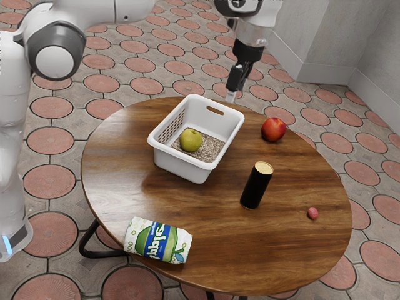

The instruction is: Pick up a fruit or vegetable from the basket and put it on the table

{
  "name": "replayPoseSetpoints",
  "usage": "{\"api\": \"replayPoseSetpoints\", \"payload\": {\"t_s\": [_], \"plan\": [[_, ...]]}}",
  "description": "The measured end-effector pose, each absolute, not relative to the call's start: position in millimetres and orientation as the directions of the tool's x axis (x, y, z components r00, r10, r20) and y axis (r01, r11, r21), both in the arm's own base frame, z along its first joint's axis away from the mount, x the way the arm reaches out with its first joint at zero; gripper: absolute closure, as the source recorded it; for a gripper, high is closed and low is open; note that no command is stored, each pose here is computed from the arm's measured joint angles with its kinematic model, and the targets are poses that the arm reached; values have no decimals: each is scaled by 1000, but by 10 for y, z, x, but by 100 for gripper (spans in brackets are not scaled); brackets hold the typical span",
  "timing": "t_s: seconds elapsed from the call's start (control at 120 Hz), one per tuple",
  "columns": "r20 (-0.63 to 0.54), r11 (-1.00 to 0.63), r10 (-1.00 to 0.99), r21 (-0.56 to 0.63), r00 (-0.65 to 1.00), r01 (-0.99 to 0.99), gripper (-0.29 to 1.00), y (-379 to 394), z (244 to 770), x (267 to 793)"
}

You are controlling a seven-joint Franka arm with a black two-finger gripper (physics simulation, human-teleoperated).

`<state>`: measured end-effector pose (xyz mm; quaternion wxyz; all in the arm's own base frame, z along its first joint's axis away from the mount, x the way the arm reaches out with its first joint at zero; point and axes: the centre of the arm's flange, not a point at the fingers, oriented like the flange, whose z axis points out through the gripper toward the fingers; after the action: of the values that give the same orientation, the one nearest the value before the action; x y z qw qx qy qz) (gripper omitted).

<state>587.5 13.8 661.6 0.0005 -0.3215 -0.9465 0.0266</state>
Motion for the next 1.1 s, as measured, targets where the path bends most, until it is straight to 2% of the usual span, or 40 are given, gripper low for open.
{"api": "replayPoseSetpoints", "payload": {"t_s": [0.267,0.417,0.542,0.758,0.875,1.1], "plan": [[22,809,586,-74,-810,584,0,136,6435,5915],[84,864,500,-109,-862,491,0,677,6074,5998],[119,882,468,-129,-875,454,0,850,5768,5557],[94,892,452,-60,-887,448,0,1188,5322,5761],[54,861,509,-31,-859,508,0,951,5188,5937],[-22,853,522,3,-852,522,0,902,4951,5615]]}}
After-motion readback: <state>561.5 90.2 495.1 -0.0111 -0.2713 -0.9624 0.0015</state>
